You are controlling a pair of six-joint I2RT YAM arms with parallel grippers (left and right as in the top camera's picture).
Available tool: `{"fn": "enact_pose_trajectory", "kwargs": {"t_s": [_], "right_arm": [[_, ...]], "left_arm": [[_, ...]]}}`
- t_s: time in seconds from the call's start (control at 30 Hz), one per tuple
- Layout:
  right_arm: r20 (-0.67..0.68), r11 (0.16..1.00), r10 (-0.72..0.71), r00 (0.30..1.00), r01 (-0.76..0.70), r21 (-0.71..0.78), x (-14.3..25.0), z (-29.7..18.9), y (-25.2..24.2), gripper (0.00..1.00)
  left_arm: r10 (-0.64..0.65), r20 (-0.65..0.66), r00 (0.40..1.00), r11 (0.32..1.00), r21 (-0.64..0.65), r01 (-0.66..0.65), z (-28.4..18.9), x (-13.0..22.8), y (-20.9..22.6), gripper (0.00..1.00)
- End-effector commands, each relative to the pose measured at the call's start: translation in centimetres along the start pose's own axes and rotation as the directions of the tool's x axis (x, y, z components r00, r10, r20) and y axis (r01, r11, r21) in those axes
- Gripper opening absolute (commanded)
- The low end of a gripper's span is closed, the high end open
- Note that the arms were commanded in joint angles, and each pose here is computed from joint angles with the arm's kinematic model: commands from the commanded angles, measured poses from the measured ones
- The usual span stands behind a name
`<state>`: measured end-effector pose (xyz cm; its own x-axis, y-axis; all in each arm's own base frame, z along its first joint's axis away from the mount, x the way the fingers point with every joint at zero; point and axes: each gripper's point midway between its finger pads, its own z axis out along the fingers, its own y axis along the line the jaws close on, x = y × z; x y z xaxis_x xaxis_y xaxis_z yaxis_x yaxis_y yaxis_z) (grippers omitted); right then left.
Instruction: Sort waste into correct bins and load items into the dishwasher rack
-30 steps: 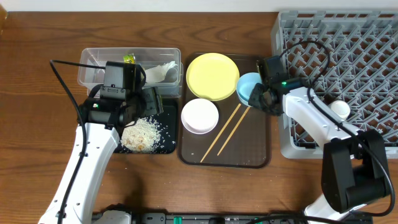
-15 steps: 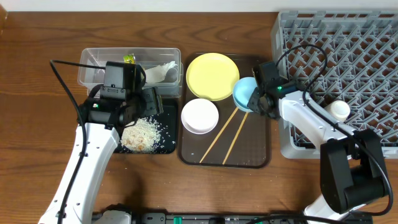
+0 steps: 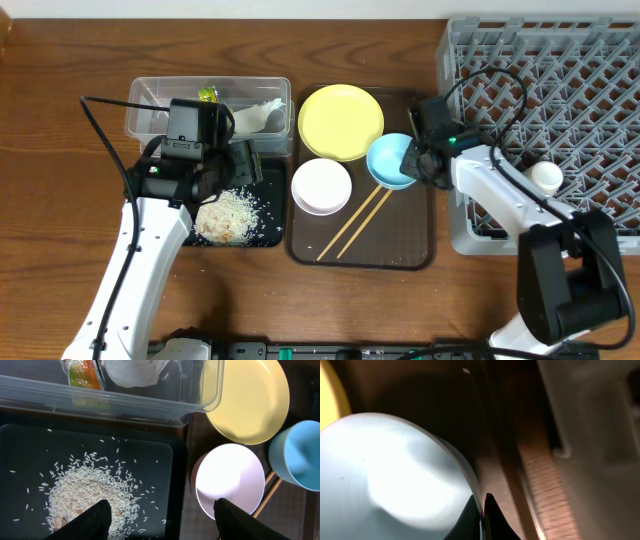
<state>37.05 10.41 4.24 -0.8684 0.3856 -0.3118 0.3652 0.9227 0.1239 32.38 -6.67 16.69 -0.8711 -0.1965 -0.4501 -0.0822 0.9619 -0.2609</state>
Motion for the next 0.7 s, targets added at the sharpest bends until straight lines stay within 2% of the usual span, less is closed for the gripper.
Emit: {"fn": "enact_pose_trajectory", "kwargs": {"t_s": [0.0, 0.13, 0.23, 0.33, 0.5, 0.57, 0.67], "right_arm": [[0.162, 0.987, -0.134, 0.978, 0.146, -0.061, -4.8, -5.4, 1.3, 0.01], [0.318, 0.960, -0.242, 0.917, 0.274, -0.060, -9.0, -10.7, 1.3, 0.01], [0.439, 0.955, -0.279, 0.854, 0.295, 0.034, -12.4, -13.9, -0.5, 0.01], [0.549, 0.936, -0.349, 0.759, 0.315, 0.159, -16.0, -16.4, -2.0, 0.01], [0.626, 0.844, -0.534, 0.568, 0.396, 0.362, -20.4, -18.9, -2.3, 0.01], [0.640, 0.818, -0.574, 0.511, 0.375, 0.435, -21.9, -19.8, -2.5, 0.01], [0.666, 0.818, -0.560, 0.494, 0.202, 0.538, -24.1, -21.1, -4.6, 0.01]], "left_arm": [[0.012, 0.011, 1.000, 1.000, -0.011, -0.012, -0.2, -0.3, 0.2, 0.69], [0.012, 0.011, 1.000, 1.000, -0.011, -0.012, -0.2, -0.3, 0.2, 0.69], [0.012, 0.011, 1.000, 1.000, -0.011, -0.012, -0.2, -0.3, 0.2, 0.69], [0.012, 0.012, 1.000, 1.000, -0.011, -0.012, -0.2, -0.3, 0.2, 0.69], [0.012, 0.011, 1.000, 1.000, -0.011, -0.012, -0.2, -0.3, 0.2, 0.69], [0.012, 0.012, 1.000, 1.000, -0.011, -0.012, -0.2, -0.3, 0.2, 0.69], [0.012, 0.011, 1.000, 1.000, -0.011, -0.012, -0.2, -0.3, 0.2, 0.69]]}}
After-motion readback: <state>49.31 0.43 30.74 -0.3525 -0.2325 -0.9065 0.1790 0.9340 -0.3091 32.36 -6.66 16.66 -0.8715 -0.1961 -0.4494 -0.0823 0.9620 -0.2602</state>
